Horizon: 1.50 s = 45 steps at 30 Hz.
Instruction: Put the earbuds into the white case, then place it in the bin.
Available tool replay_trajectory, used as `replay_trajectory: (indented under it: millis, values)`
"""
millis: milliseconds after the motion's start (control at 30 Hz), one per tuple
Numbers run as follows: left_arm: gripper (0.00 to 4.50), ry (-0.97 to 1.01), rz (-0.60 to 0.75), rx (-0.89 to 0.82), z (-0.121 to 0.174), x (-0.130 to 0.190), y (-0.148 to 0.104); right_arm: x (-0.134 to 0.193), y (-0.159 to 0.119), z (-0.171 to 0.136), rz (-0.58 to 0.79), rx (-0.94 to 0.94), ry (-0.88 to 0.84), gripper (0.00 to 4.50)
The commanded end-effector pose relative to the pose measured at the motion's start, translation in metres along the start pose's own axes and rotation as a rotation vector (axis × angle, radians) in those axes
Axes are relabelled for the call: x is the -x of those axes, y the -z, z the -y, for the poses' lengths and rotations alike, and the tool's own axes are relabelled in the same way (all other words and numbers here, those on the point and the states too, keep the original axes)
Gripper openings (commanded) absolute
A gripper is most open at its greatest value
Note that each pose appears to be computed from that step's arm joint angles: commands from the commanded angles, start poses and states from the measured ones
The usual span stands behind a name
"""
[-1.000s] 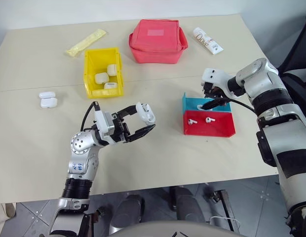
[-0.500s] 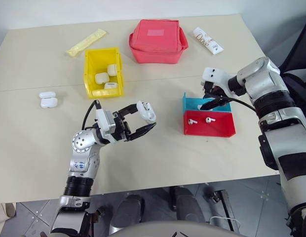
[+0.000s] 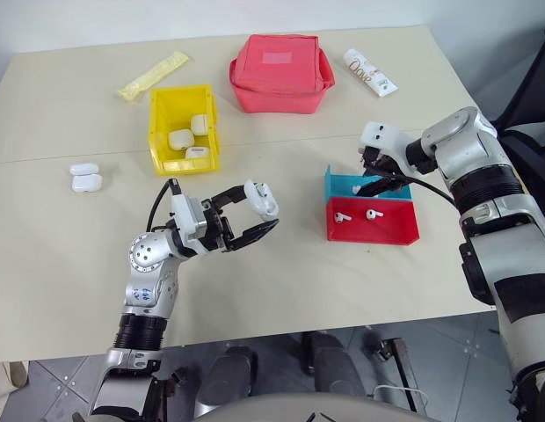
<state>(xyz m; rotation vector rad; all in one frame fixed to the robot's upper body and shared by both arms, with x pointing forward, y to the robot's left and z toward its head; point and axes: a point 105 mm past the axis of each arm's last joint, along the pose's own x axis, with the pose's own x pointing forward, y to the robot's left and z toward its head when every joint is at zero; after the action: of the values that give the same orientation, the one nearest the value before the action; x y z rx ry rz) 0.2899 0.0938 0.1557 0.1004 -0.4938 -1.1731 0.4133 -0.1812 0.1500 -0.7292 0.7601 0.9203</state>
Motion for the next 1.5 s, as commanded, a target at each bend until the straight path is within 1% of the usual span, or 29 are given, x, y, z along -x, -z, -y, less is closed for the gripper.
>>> replay_trajectory:
  millis: [33, 433, 700, 967, 1067, 1233, 1267, 1500]
  values:
    - [2.82, 0.002, 0.024, -0.036, 0.002, -0.002, -0.008, 0.005, -0.008, 0.001, 0.043, -0.001, 0.001, 2.87]
    - [2.82, -0.002, 0.026, -0.036, 0.001, -0.003, -0.008, 0.005, -0.009, -0.003, 0.044, 0.007, -0.026, 2.87]
    - [2.82, -0.002, 0.026, -0.033, 0.001, -0.004, -0.007, 0.010, -0.012, -0.003, 0.052, 0.024, -0.022, 2.87]
    - [2.82, -0.003, 0.029, -0.033, 0.000, -0.005, -0.007, 0.008, -0.003, -0.006, 0.014, 0.026, -0.030, 2.87]
    - [2.82, -0.003, 0.029, -0.034, 0.000, -0.005, -0.007, 0.007, 0.001, -0.007, 0.002, 0.023, -0.035, 2.33]
    - [2.82, -0.004, 0.029, -0.035, 0.000, -0.004, -0.007, 0.005, 0.003, -0.007, -0.001, 0.016, -0.034, 0.66]
    - [2.82, -0.004, 0.029, -0.035, 0.000, -0.004, -0.007, 0.005, 0.003, -0.006, -0.002, 0.013, -0.031, 0.52]
    - [2.82, -0.005, 0.027, -0.036, -0.001, -0.005, -0.006, 0.009, -0.001, -0.002, 0.027, 0.005, -0.011, 0.52]
